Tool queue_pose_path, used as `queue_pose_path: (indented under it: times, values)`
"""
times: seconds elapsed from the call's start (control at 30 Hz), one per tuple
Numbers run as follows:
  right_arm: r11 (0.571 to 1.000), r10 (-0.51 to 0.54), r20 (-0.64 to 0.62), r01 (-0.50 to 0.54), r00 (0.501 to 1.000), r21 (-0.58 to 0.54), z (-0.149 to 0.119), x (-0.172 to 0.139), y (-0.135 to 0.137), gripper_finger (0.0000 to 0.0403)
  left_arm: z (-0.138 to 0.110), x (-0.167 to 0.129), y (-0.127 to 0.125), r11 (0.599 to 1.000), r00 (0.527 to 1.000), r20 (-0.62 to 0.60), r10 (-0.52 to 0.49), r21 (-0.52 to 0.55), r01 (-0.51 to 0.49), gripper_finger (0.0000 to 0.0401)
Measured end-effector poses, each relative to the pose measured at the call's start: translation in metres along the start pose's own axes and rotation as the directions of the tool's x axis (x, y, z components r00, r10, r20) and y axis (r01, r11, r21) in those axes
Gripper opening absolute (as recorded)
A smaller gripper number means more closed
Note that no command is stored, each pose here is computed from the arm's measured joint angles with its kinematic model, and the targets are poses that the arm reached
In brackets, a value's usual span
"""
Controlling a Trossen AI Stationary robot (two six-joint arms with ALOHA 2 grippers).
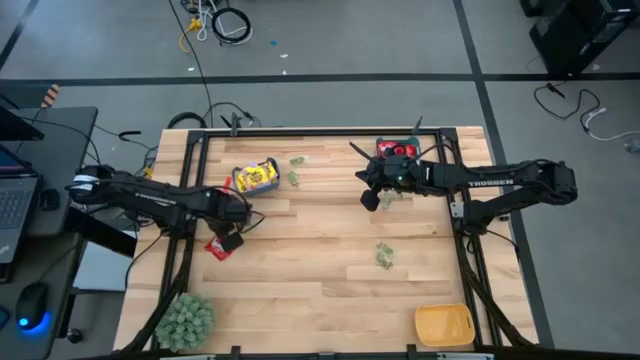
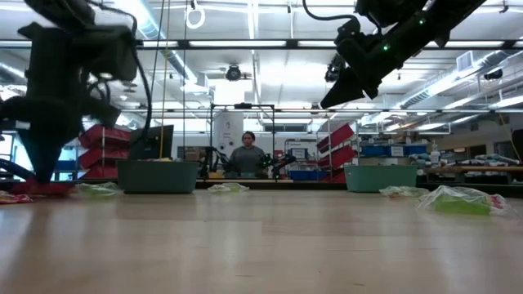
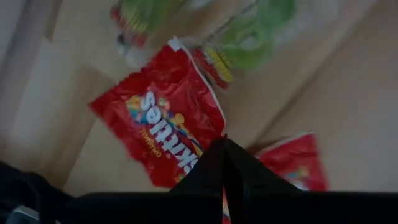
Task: Sort candy
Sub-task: Put the red candy into the blue bin
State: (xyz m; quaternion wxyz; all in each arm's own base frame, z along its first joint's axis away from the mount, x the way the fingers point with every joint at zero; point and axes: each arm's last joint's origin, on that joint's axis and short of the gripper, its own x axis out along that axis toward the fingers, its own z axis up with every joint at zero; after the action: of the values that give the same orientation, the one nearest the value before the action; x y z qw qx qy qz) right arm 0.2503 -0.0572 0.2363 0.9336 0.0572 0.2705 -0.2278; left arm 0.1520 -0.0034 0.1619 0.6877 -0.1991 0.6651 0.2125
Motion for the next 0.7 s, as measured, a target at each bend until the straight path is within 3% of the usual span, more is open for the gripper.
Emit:
queue_pose_path:
  times: [0.23,0.33,0.5,0.7]
  values:
    - [0.999,0.026,0.006,-0.026,1.000,-0.039,0.000,-0.001,0.006,0.0000,0.012,-0.049,-0.023,0.984,0.995,0.076,-0.072,0.168,0.059,0.0001]
    - [0.993,0.116,0.050,-0.114,0.992,-0.040,0.004,0.000,0.013,0.0000,0.018,-0.073,-0.033,0.965,0.981,0.149,-0.128,0.249,0.088,0.0001]
    - [0.961,0.275,0.134,-0.269,0.952,-0.064,0.009,0.010,0.034,0.0012,0.028,-0.105,-0.041,0.932,0.909,0.347,-0.229,0.348,0.101,0.0001]
    - [0.924,0.382,0.224,-0.378,0.897,-0.065,0.006,0.035,0.057,0.0060,0.033,-0.120,-0.043,0.904,0.811,0.502,-0.300,0.421,0.073,0.0000]
